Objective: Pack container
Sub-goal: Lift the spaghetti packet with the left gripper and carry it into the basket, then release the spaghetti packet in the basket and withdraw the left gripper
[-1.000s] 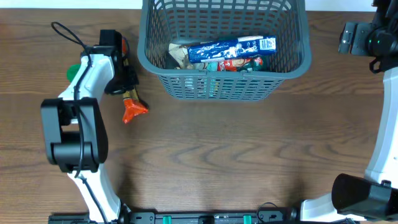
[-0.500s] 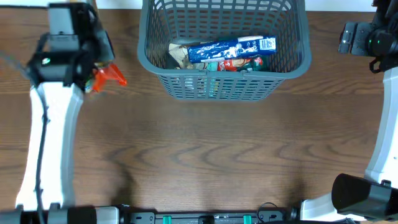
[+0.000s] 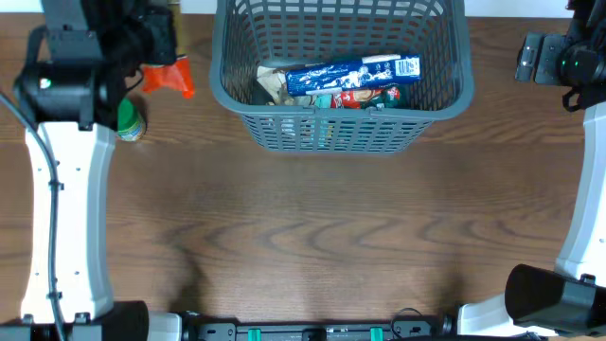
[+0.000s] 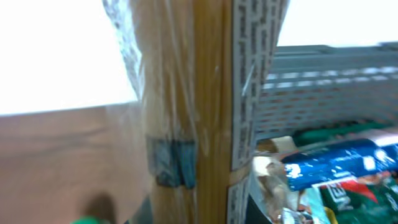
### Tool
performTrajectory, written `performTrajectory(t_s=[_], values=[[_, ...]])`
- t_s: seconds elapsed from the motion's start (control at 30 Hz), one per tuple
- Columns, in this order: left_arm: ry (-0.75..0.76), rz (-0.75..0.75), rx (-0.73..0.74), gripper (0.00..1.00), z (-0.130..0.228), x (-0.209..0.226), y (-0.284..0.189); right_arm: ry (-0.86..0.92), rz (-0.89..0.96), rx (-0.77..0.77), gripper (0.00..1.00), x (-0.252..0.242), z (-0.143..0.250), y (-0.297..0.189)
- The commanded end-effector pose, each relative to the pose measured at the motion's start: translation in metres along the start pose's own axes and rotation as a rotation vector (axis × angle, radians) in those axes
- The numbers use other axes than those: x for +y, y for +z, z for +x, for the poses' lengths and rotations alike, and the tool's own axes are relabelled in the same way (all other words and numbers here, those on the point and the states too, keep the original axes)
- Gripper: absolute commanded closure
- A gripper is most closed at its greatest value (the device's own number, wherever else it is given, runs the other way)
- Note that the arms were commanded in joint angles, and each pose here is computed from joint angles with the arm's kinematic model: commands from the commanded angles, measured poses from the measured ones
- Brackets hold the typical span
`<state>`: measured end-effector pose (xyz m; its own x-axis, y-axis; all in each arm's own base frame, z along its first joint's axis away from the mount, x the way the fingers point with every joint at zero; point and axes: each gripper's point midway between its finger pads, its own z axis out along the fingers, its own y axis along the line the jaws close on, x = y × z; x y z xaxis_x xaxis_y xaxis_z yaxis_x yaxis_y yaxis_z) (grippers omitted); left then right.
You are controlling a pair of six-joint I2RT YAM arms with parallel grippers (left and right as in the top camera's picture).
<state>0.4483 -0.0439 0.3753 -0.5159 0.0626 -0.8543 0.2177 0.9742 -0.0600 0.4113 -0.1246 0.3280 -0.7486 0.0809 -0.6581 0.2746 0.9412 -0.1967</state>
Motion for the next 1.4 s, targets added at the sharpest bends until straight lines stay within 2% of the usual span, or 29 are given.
performTrajectory(t_s=[0.0,0.4,0.57,0.73,0.93,1.07,1.23,1.27,1.3,1.33,1.37], values=[[0.189,0.168,-0.133,0.94,-0.038,-0.047,-0.014,-0.004,0.003,-0.017,0.01,-0.003,-0.004,-0.006],[0.553,0.448,-0.263,0.94,-0.043,-0.154,-0.011,-0.004,0.003,-0.017,0.01,-0.003,-0.004,-0.006],[0.678,0.519,-0.254,0.94,-0.027,-0.184,-0.005,-0.004,0.003,-0.018,0.01,-0.003,-0.004,-0.006],[0.754,0.567,-0.136,0.94,0.010,-0.189,0.025,-0.004,0.003,-0.018,0.01,-0.003,-0.004,-0.006],[0.863,0.661,0.040,0.94,0.072,-0.188,0.071,-0.004,0.003,-0.018,0.01,-0.003,-0.004,-0.006],[0.845,0.703,0.079,0.94,0.087,-0.192,0.085,-0.004,0.003,-0.017,0.01,-0.003,-0.004,-0.006],[0.842,0.705,0.088,0.94,0.090,-0.191,0.088,-0.004,0.003,-0.018,0.01,-0.003,-0.004,-0.006],[0.842,0.705,0.088,0.85,0.090,-0.191,0.088,-0.004,0.003,-0.018,0.01,-0.003,-0.004,-0.006],[0.837,0.704,0.090,0.63,0.090,-0.191,0.088,-0.004,0.003,-0.018,0.01,-0.003,-0.004,-0.006],[0.828,0.703,0.091,0.27,0.090,-0.191,0.088,-0.004,0.003,-0.018,0.01,-0.003,-0.004,-0.006],[0.826,0.703,0.093,0.02,0.090,-0.191,0.088,-0.004,0.003,-0.018,0.01,-0.003,-0.004,-0.006]])
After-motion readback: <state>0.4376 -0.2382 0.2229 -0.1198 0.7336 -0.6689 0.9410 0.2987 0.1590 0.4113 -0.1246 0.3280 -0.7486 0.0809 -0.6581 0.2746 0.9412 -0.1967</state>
